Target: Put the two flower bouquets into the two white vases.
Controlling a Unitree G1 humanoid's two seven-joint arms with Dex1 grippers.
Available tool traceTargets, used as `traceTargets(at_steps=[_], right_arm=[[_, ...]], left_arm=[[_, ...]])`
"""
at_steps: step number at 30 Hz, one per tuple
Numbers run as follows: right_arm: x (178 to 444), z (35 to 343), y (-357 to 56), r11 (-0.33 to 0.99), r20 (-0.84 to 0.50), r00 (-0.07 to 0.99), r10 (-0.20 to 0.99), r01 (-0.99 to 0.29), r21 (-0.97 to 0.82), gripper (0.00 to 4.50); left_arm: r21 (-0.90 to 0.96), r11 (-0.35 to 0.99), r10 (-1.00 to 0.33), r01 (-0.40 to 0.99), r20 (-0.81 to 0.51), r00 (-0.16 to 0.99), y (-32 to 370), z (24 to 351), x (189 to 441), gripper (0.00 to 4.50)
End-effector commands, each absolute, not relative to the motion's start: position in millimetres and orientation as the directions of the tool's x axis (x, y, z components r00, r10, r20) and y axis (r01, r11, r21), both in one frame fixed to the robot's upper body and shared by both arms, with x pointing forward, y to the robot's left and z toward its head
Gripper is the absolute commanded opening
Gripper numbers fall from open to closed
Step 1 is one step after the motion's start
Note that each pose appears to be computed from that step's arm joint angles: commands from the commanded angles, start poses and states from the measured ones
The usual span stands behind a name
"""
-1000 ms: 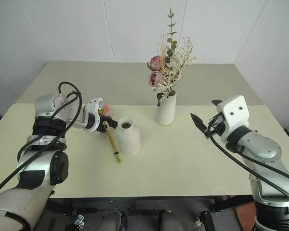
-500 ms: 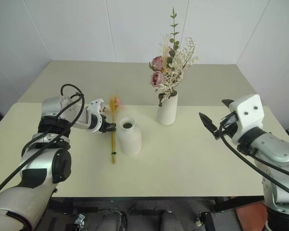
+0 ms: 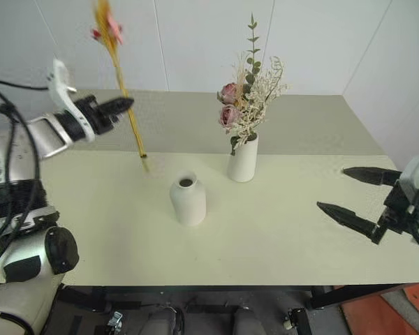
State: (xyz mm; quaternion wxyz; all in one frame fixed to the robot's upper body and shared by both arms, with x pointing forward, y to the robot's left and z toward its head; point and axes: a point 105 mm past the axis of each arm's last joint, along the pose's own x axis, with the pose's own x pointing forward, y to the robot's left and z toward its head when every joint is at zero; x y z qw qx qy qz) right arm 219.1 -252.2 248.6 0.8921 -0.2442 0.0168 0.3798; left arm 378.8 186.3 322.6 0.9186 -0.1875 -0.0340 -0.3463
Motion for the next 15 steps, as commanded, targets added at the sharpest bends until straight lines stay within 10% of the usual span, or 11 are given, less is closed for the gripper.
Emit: traceTargets(at_steps=[1, 15], right_arm=[[207.6, 254.8, -250.7, 0.512, -0.242, 0.655, 0.716, -0.728, -0.456, 4.50], [198.9, 243.8, -255.6, 0.531, -0.272, 0.679, 0.682, -0.715, -0.455, 4.50]], left_arm=[[-0.174, 0.491, -0.773, 0.854, 0.365, 0.519, 168.1, 361.4, 339.7, 0.03], [0.025, 0.137, -0.930, 0.990, 0.347, 0.120, 118.1, 351.9, 313.9, 0.03]])
